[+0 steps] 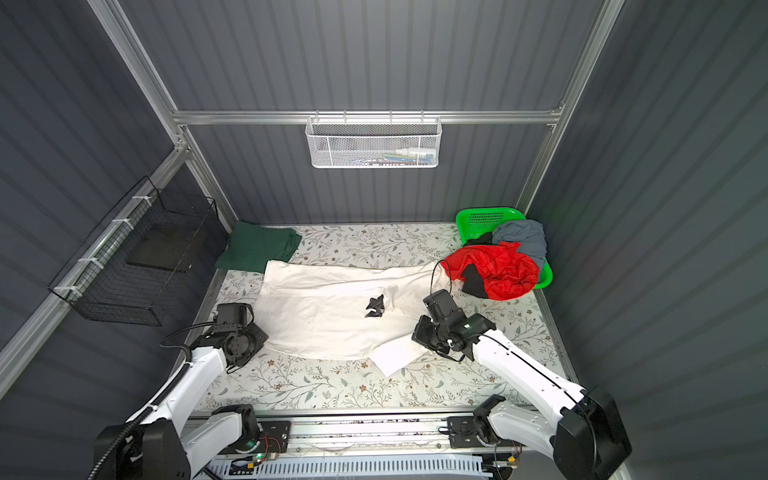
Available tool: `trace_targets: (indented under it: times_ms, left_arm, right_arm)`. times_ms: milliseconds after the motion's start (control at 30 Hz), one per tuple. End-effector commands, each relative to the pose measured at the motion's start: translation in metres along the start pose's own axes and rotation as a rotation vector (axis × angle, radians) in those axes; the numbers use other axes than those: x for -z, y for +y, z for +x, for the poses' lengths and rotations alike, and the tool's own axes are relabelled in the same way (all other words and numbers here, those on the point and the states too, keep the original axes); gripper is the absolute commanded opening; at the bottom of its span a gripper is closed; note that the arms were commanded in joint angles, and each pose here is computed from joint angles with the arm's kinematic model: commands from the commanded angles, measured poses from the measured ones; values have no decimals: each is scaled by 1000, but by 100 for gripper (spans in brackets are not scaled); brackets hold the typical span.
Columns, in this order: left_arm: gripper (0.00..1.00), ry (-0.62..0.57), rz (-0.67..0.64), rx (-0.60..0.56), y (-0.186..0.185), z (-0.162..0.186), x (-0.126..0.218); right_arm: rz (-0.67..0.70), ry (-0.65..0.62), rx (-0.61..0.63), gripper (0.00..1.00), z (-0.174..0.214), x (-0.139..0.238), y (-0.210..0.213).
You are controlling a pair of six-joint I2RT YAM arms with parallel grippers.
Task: Fold and stack the t-shirts
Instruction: 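Lift the hem with both grippers and fold it toward the collar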
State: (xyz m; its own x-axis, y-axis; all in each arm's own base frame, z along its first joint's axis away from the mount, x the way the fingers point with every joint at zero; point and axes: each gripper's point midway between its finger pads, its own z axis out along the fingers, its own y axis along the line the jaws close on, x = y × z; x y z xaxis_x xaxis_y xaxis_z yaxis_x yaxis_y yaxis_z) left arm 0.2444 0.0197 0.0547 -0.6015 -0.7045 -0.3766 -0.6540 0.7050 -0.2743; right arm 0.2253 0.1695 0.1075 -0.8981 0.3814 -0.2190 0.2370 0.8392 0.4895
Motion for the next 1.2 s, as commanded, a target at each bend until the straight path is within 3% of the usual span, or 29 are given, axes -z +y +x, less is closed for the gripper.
trace_targets:
  times_ms: [0,200,533,1167]
  left_arm:
    - [0,-6,32,-18,-12,-9,3]
    - [0,-19,40,-17,-19,-17,-1]
    - [0,-44,60,-32,-35,-34,-7]
    - [0,-68,109,-24,-81,-75,-36]
  right_arm:
    - [14,-30,-3,0,-12,1,6]
    - [-42,-54,-18,0,-27,1,22]
    - [-1,-113,-11,0,-59,6,29]
    - [2,-71,-40,0,-98,-8,36]
